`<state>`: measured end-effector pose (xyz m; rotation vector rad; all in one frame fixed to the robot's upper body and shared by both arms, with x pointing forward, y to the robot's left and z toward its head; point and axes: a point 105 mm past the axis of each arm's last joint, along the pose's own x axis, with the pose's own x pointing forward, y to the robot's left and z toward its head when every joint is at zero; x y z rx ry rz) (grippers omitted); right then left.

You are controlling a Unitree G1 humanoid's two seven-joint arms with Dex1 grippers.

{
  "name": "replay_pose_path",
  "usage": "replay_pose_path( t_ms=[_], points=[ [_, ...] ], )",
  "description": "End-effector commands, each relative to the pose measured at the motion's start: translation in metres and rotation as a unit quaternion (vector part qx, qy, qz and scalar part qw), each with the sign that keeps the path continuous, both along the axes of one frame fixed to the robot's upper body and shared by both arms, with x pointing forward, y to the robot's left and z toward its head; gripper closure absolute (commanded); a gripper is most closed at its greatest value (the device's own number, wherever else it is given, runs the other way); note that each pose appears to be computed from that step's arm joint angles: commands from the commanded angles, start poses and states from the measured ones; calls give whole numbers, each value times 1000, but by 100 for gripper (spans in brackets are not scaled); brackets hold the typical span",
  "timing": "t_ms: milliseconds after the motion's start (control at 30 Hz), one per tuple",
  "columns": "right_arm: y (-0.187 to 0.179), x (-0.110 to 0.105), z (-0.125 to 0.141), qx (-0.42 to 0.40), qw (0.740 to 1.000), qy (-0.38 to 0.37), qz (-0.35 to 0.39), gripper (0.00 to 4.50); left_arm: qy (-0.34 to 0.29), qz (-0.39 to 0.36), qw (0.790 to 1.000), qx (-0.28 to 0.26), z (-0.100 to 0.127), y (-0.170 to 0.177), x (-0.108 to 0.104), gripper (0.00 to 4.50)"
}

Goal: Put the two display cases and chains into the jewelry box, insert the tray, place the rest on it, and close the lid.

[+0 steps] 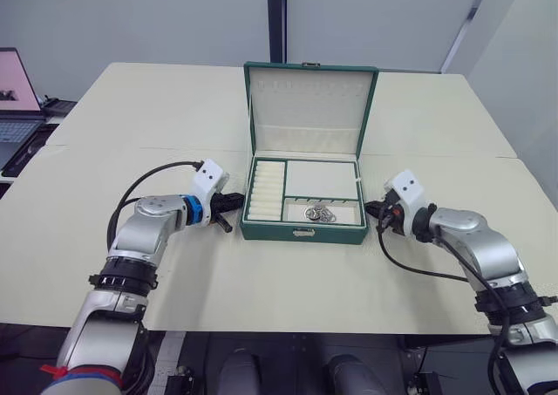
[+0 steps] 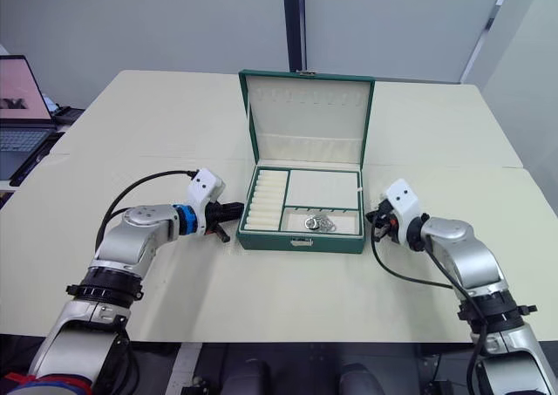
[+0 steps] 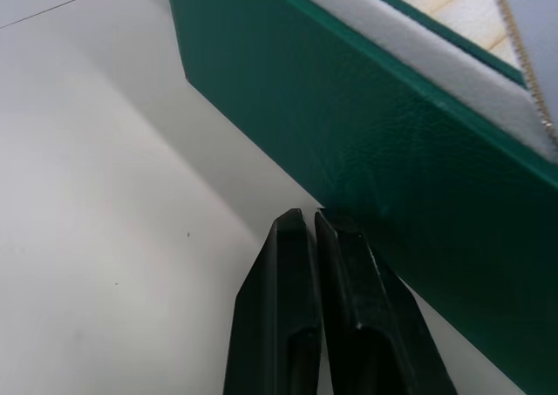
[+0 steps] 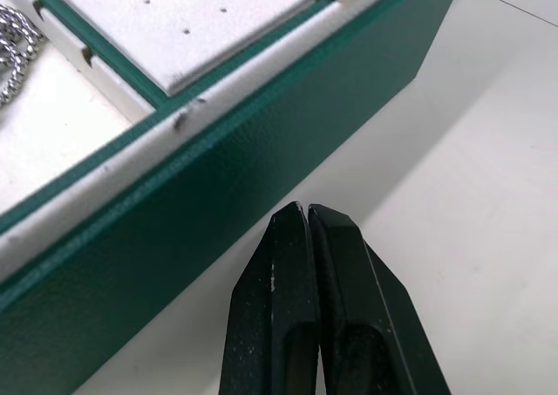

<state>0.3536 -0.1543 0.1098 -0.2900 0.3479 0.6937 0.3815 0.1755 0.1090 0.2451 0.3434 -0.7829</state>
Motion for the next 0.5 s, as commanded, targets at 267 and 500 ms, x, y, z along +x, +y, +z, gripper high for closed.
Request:
replay_pose_path(
  t_ms=[267, 500],
  points=[
    [16, 1, 19, 9, 999, -34, 27, 447, -14, -33, 999, 2, 6, -14, -1, 434],
    [29, -7, 21, 12, 998, -37, 50, 447, 6, -84, 996, -21, 7, -29, -21, 434]
  ],
)
